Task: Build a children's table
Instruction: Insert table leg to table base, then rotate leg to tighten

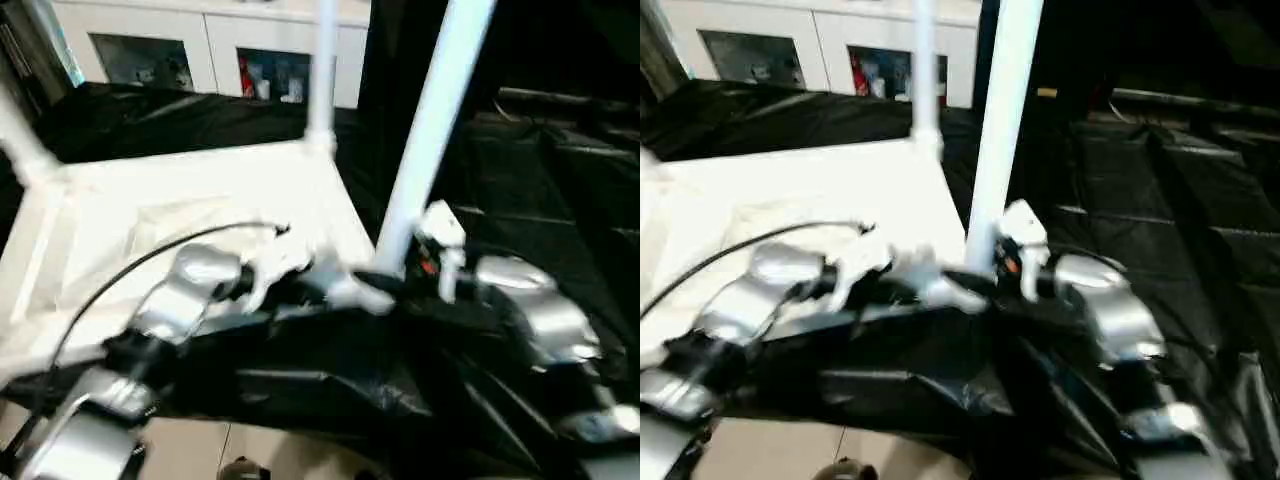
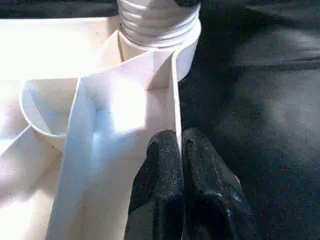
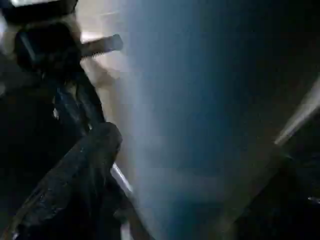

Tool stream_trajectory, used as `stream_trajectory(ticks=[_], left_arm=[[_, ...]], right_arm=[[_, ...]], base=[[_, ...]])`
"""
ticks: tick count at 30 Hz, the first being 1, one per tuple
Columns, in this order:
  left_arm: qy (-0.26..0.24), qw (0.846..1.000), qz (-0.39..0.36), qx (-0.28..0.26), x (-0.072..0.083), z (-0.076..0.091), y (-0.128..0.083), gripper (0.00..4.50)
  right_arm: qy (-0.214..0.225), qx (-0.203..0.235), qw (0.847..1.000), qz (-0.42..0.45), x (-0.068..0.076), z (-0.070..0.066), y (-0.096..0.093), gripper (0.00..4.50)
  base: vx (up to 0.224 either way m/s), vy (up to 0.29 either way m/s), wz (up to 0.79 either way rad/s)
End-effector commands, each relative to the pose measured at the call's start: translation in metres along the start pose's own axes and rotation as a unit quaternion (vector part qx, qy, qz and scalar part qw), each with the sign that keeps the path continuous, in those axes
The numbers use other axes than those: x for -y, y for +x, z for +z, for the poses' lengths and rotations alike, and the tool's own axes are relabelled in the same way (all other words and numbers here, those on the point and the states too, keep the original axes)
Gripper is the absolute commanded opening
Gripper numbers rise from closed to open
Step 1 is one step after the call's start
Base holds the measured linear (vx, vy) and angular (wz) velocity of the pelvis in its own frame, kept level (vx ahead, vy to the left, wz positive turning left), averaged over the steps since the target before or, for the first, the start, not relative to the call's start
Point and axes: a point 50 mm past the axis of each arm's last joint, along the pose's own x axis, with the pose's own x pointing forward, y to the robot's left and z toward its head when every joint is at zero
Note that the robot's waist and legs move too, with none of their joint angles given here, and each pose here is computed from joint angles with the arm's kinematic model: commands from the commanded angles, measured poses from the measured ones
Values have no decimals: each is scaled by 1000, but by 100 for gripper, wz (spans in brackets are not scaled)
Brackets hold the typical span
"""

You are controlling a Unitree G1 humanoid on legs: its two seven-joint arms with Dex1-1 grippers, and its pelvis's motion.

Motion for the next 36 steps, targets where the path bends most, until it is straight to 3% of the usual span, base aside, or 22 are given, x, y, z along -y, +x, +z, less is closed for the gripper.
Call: stream_trajectory(ticks=[1, 5, 6, 8, 11, 25, 30, 36], left_arm=[[59, 996, -53, 38, 7, 24, 4, 0], [67, 995, -61, 36, 8, 23, 1, 0], [72, 995, -62, 32, 8, 22, 0, 0], [73, 995, -62, 31, 8, 21, 0, 0], [73, 995, -61, 30, 7, 21, -1, 0], [59, 997, -49, 27, 3, 17, 0, 0], [-3, 998, 41, 43, -15, 22, 10, 0], [-44, 990, 128, 48, -34, 34, 24, 0]], right_arm=[[-3, -10, 999, 31, -6, 1, 0, 392], [-9, -38, 998, 48, -9, -5, -2, 392], [-14, -54, 997, 52, -9, -9, -2, 364], [-18, -66, 996, 54, -10, -13, -1, 364], [-17, -67, 996, 56, -10, -14, 0, 328], [-7, -73, 995, 62, -12, -19, 3, 261], [63, -28, 998, 8, -10, -26, 11, 258], [121, -15, 987, -100, -2, -34, 30, 245]], base=[[0, 0, 0], [0, 0, 0], [0, 0, 0], [0, 0, 0], [0, 0, 0], [0, 0, 0], [0, 0, 0], [0, 0, 0]])
